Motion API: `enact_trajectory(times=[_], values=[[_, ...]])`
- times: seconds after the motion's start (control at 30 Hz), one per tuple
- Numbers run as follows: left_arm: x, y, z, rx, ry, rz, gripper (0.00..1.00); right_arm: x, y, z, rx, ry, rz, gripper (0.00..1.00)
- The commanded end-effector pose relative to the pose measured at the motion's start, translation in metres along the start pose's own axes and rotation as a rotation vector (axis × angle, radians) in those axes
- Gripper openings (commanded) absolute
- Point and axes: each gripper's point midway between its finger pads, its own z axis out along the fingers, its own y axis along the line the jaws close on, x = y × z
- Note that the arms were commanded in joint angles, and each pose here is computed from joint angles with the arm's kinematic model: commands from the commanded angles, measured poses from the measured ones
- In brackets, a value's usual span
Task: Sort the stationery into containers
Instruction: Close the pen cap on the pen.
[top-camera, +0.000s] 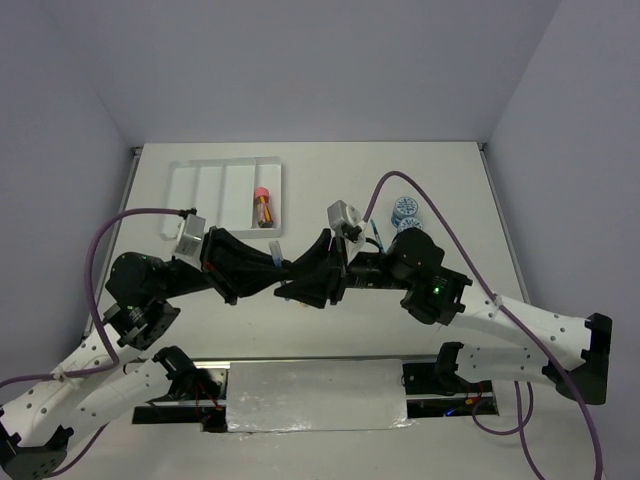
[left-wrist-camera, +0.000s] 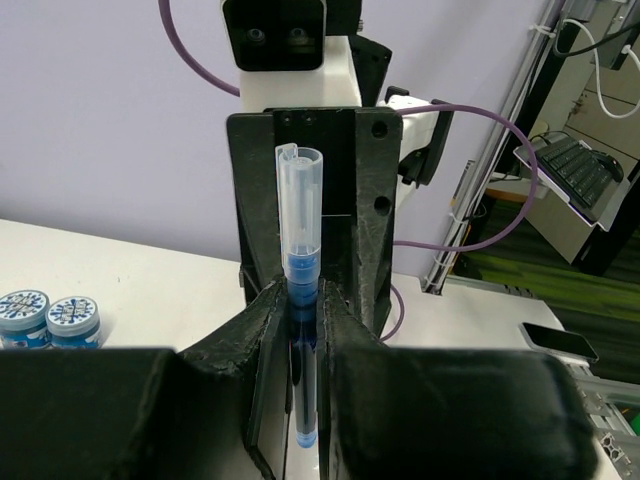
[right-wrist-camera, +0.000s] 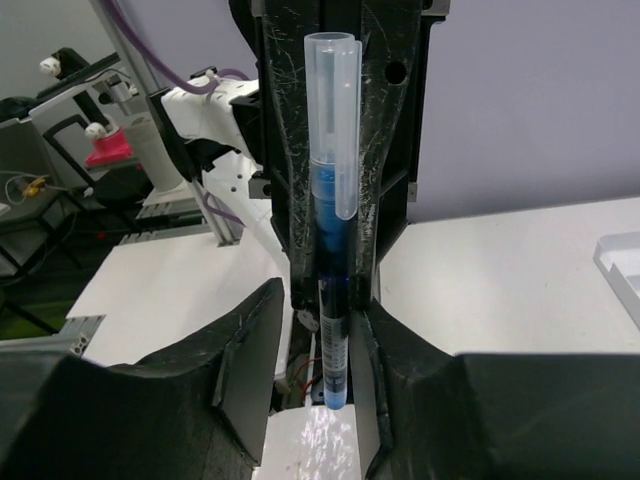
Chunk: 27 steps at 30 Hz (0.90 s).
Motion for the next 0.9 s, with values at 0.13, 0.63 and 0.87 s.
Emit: enact_trajectory(times=[0.13,0.63,0.87], values=[[-0.013,-0.002,0.003,0.004,-0.045,0.025,0.00,-0.021,0.003,0.006,-0.028,-0.054,-0.055,0.28],[-0.006,0.024,-0.001,-0.157,0.035,0.038,0.70,-0.020,-0.013,-0.001,0.077,-0.061,-0.059,0.00],[-0.026,0.041,-0.006,-0.306,0.029,0.048,0.99,-0.004,-0.034,-0.005,0.185,-0.011,-0.060,0.00]])
